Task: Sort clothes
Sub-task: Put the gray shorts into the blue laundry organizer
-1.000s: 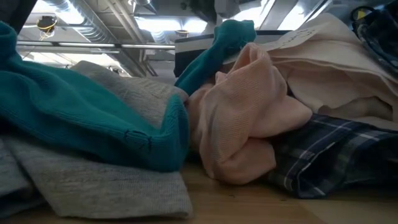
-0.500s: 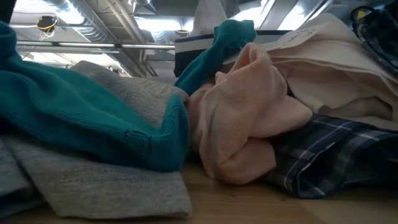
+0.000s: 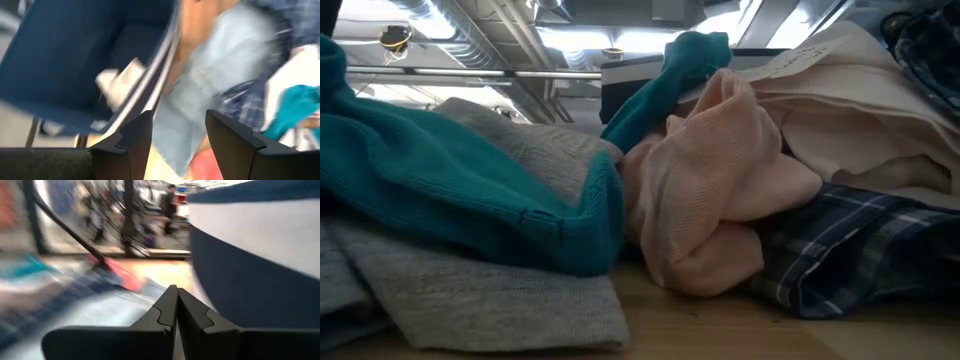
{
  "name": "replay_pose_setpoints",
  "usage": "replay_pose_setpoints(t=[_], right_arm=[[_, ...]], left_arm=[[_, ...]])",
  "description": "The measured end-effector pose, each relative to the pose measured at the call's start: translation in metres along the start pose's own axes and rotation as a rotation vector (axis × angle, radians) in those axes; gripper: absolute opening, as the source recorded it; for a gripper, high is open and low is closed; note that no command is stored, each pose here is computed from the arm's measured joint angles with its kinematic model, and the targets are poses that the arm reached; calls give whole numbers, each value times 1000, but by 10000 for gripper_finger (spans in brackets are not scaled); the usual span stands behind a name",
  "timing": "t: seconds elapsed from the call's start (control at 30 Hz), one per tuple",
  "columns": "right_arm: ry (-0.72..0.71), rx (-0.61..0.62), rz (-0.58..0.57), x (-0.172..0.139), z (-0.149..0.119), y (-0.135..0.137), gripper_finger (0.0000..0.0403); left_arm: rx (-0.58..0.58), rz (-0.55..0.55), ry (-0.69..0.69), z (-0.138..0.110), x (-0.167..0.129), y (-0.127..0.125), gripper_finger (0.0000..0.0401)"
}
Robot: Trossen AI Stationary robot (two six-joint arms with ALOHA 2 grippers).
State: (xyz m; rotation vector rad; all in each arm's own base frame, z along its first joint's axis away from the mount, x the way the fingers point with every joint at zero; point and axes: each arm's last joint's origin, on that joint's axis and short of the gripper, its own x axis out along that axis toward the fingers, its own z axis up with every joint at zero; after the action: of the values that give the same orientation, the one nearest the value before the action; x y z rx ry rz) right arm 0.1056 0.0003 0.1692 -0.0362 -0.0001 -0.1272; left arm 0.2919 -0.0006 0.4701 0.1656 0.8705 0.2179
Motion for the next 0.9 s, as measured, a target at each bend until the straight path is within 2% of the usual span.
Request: replay_pose_setpoints(t=[0.07, 0.13, 0.3, 0.4, 0.6, 0.73, 0.9], right_arm=[[-22, 82, 41, 0, 2, 1, 19], [-31, 92, 58, 0, 3, 2, 19], [-40, 192, 43, 0, 4, 1, 19], [-126, 167, 67, -1, 13, 1, 19], [-352, 127, 155, -3, 36, 3, 19], [-278, 86, 192, 5, 61, 10, 19], [-170, -73, 235, 35, 110, 36, 19]], left_arm=[[78, 8, -48, 3, -7, -23, 174], [123, 12, -105, 6, -15, -42, 171], [211, -43, -181, 6, -31, -79, 165], [226, -42, -204, 4, -37, -90, 161], [234, 12, -172, -9, -29, -109, 151], [210, 37, -161, -26, -23, -116, 147], [159, 49, -235, -54, -17, -122, 147]])
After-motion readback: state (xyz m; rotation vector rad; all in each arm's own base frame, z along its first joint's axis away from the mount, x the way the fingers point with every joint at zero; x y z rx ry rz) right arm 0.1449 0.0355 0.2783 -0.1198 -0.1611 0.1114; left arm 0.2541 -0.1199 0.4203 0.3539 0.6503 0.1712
